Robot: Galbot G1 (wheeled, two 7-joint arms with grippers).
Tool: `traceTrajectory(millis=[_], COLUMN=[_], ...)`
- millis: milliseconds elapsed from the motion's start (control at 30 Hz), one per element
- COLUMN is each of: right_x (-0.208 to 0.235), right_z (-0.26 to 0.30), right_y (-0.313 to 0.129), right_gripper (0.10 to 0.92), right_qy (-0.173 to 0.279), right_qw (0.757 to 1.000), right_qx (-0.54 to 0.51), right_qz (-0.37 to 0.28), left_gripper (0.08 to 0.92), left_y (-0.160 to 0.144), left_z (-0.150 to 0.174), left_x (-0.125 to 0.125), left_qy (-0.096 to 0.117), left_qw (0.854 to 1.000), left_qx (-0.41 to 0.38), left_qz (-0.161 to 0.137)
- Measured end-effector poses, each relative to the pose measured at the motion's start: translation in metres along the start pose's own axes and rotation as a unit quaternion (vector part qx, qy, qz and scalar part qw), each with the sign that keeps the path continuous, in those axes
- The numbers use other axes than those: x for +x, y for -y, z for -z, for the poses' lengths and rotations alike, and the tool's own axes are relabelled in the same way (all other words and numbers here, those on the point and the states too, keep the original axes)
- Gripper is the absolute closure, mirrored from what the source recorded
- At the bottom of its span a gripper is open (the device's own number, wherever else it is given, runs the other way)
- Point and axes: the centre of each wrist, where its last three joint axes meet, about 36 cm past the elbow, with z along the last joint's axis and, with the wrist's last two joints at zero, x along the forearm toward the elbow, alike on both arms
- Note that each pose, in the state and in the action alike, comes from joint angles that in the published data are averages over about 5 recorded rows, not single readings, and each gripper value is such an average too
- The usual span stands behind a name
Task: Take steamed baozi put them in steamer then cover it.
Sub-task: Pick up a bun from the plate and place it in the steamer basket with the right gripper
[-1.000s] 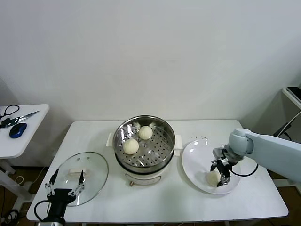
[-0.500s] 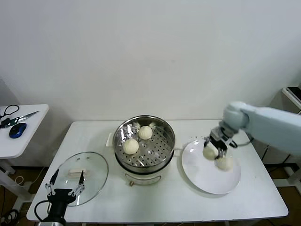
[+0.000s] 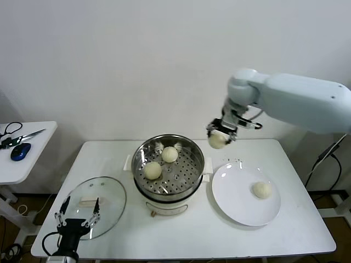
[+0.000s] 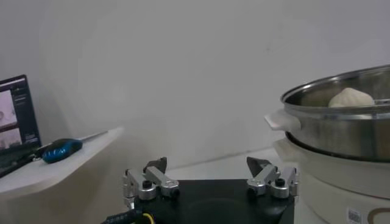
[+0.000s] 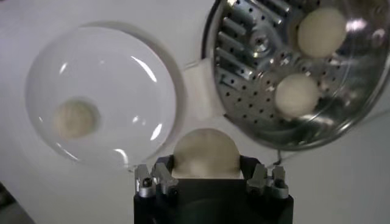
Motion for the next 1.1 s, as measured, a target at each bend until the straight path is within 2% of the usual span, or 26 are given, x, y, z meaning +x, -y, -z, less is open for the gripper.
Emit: traceTrajectory(millis=[200, 433, 733, 1100], right_x=[-0.023, -0.058, -0.085, -0.107], right_z=[0.034, 0.067, 0.099, 0.116], right_y=[0.053, 0.087, 0.107, 0.110], right_gripper=[0.318, 0.318, 0.318, 0.316], right_qy=[0.019, 0.050, 0.087, 0.115], right_qw=[0.997, 0.990, 0.982, 0.978], right_qx=[0.075, 0.129, 0.162, 0.171], right_qz=[0.011, 0.023, 0.032, 0.039], left_gripper=[0.177, 0.177, 0.177, 0.177], left_y=[-0.004, -0.008, -0.008, -0.010], left_z=[-0.001, -0.002, -0.008, -0.010], left_x=[0.002, 0.002, 0.001, -0.003], left_qy=[-0.002, -0.003, -0.010, -0.011], left_qw=[1.000, 1.000, 1.000, 1.000], left_qx=[-0.002, -0.003, 0.001, 0.007], left_qz=[0.001, 0.002, 0.003, 0.009])
